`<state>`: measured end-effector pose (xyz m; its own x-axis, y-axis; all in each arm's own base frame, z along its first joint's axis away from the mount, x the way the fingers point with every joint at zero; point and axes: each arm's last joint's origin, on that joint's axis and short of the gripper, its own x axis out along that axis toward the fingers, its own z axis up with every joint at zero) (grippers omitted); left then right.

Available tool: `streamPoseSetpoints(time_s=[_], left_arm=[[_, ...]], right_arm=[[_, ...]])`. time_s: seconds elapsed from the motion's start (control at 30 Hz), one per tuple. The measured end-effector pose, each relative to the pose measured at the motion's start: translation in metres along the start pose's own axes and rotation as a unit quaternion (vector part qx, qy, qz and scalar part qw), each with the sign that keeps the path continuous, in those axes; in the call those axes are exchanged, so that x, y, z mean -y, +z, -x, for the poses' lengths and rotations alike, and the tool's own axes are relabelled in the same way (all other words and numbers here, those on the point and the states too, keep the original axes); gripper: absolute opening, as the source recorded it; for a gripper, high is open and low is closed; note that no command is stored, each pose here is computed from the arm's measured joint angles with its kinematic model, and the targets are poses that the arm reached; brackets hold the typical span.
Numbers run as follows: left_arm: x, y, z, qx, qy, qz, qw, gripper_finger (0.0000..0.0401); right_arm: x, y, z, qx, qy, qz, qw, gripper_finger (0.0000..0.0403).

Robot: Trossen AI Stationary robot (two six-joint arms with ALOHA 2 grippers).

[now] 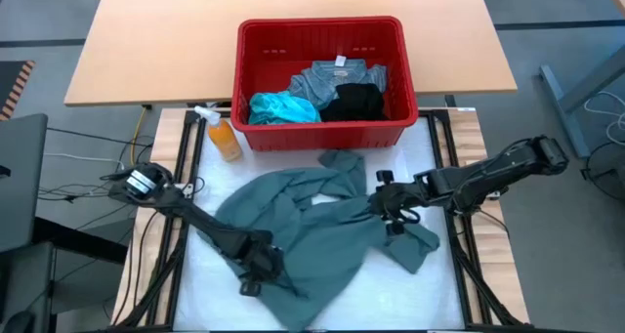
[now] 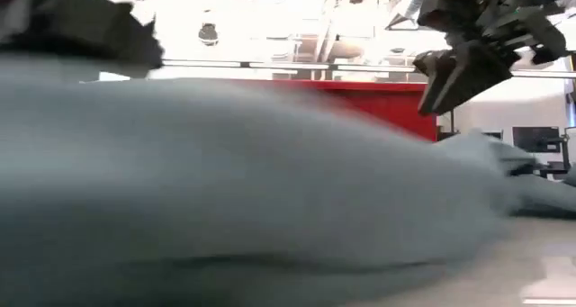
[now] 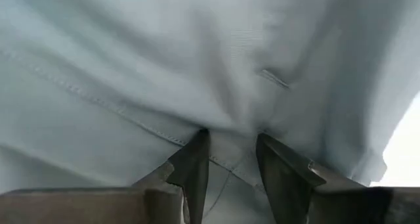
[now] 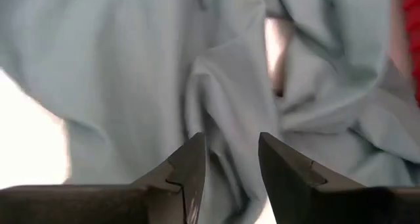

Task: Fold Laundry from Bin
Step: Fold the gray pants

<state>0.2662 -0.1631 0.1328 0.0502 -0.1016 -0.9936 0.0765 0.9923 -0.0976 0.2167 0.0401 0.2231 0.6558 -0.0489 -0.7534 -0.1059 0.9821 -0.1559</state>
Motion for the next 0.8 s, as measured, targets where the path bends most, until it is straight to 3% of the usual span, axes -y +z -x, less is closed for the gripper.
streamPoseSetpoints(time_s=[0.2, 0.33, 0.47, 0.57, 0.63, 0.7, 0.8], left_arm=[[-0.006, -0.034, 0.013, -0.101, 0.106, 0.063, 0.987, 0.0125], [-0.005, -0.052, 0.03, -0.125, 0.129, 0.075, 0.981, 0.0125], [0.0, -0.059, 0.073, 0.044, 0.152, 0.081, 0.984, 0.0125], [-0.002, -0.065, 0.109, 0.196, 0.158, 0.125, 0.96, 0.0125], [0.0, -0.064, 0.119, 0.293, 0.129, 0.138, 0.937, 0.0125], [0.003, -0.058, 0.114, 0.341, 0.094, 0.125, 0.927, 0.0125], [0.002, -0.053, 0.091, 0.343, 0.072, 0.116, 0.929, 0.0125]], right_arm=[[0.001, -0.015, -0.014, -0.003, 0.002, -0.024, 1.0, 0.0152], [-0.007, -0.014, -0.007, 0.011, 0.076, -0.061, 0.995, 0.0148], [-0.025, -0.018, -0.002, -0.013, 0.143, -0.083, 0.986, 0.0144], [-0.037, -0.026, -0.002, -0.053, 0.132, -0.088, 0.986, 0.0139], [-0.042, -0.034, -0.004, -0.09, 0.107, -0.089, 0.986, 0.0136], [-0.046, -0.039, -0.005, -0.116, 0.087, -0.098, 0.985, 0.0133], [-0.05, -0.046, -0.007, -0.149, 0.069, -0.108, 0.98, 0.013]])
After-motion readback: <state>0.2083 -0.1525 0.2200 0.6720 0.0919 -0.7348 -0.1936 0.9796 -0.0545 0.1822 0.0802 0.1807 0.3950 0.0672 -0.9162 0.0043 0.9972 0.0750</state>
